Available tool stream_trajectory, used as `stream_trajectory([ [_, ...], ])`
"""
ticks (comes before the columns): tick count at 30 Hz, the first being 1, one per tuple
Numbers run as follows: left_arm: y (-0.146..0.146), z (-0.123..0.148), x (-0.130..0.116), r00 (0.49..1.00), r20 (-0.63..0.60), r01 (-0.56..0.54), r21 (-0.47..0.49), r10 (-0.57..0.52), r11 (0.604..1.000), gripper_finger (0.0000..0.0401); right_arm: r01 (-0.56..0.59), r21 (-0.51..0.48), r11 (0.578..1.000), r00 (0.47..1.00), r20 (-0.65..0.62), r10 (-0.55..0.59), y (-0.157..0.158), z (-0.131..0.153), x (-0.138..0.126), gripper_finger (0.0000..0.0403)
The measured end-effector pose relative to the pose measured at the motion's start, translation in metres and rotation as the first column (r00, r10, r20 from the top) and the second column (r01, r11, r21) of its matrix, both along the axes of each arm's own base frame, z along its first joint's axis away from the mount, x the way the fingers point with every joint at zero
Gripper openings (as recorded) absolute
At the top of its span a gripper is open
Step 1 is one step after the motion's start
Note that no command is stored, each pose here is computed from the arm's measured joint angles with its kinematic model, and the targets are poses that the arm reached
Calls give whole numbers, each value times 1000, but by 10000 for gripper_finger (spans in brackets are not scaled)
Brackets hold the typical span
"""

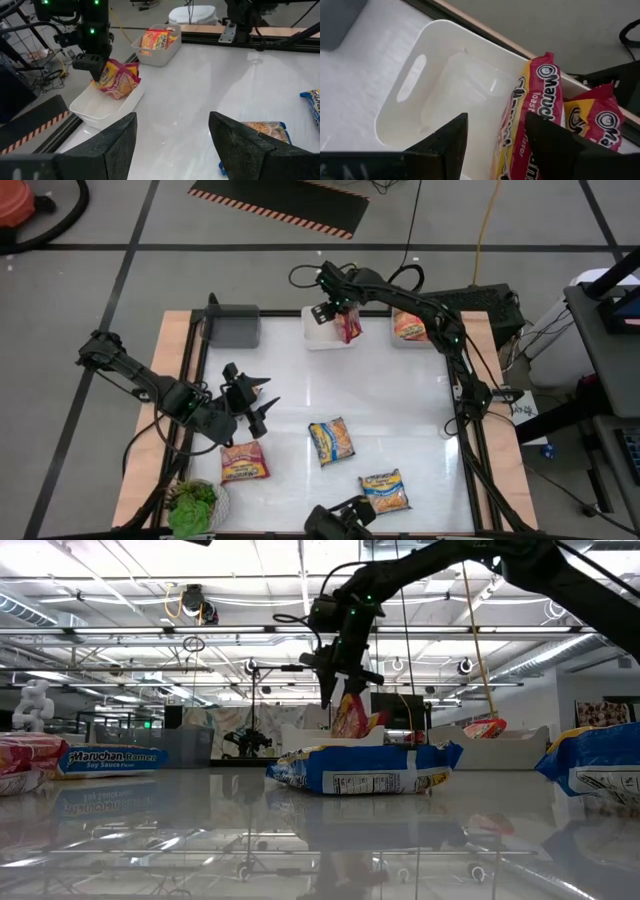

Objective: Sort Maruchan noodles
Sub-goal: Put the right red noodle pack into the white bin

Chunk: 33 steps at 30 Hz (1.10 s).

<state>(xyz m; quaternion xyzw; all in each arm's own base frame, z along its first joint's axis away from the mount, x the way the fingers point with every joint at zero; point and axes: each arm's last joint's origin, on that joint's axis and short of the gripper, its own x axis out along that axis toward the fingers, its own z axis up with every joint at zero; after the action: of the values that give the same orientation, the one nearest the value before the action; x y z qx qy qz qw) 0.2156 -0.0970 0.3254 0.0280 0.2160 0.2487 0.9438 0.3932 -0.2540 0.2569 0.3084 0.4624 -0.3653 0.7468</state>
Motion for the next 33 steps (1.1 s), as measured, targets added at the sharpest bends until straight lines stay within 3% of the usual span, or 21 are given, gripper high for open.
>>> stream_trajectory([
  [8, 0, 0, 0, 1000, 13, -10, -23, 10, 1000, 253, -9, 41, 999, 998, -68, 12, 1, -1, -9, 192],
  [17, -3, 0, -1, 1000, 15, 0, -28, 1, 1000, 253, 12, -17, 1000, 999, -41, -12, -4, 21, -22, 192],
  [23, -3, 0, -1, 1000, 14, -1, -27, 1, 1000, 253, 15, 42, 999, 994, -105, -10, 0, 16, -27, 192],
  [33, -3, 0, -1, 1000, 8, 11, -33, -11, 999, 253, 5, 157, 988, 997, -75, 7, 3, 12, -28, 192],
])
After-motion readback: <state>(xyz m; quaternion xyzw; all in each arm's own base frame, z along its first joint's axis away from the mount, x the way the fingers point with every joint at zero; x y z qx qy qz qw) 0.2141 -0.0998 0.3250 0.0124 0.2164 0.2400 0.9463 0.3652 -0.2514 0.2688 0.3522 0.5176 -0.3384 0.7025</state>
